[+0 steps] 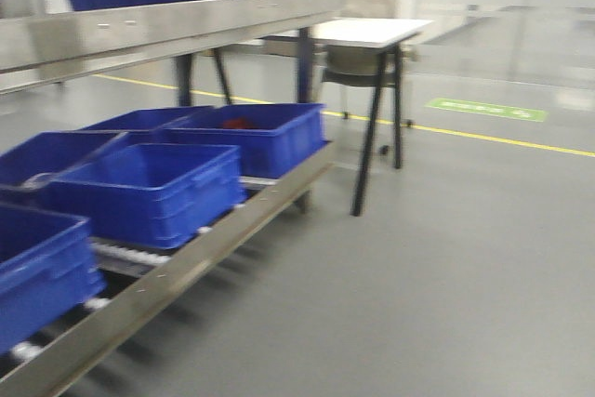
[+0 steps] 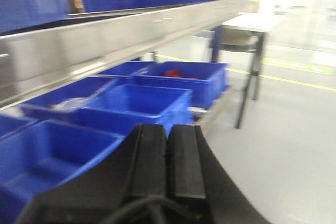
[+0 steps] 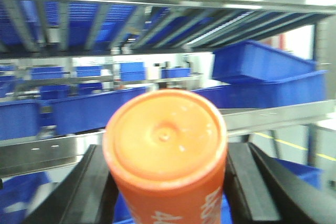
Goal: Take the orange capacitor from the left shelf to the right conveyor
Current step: 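Drive the base to the conveyor while holding the cylinder in the right gripper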
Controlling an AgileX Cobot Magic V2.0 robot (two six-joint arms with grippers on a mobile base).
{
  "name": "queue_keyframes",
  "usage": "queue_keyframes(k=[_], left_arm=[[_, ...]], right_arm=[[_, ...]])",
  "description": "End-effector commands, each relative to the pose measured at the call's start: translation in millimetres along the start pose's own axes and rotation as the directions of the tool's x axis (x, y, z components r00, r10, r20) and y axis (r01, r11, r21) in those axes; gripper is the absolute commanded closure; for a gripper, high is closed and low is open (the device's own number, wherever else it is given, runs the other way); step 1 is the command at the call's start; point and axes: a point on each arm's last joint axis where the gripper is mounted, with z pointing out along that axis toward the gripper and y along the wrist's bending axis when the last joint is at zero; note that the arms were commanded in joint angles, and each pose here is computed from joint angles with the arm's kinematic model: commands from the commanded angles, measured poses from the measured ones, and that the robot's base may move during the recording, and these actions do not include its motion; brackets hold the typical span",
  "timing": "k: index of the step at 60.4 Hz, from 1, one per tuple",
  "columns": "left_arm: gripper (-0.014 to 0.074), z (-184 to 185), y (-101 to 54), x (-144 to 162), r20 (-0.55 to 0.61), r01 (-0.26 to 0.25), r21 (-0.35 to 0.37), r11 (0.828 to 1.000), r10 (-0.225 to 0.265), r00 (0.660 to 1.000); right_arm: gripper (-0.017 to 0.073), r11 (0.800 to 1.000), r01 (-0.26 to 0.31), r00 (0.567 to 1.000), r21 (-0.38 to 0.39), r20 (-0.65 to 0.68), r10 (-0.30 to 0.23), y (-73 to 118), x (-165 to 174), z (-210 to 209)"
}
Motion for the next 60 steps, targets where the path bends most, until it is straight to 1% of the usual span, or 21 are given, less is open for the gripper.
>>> queue_keyframes(k=[1,60], left_arm=[[0.0720,-0.1,0.0,-1.0,0.074,0.003,0.002,1.000,-0.003,0.997],[0.0720,-0.1,0.0,-1.0,0.074,0.003,0.002,1.000,-0.003,0.997]], right_arm=[[0.0510,1.000,0.025,0.991,-0.017,0.129,-0.022,2.4,-17.9,-5.3],[0.0510,1.000,0.025,0.991,-0.016,0.129,-0.023,2.4,-17.9,-5.3]])
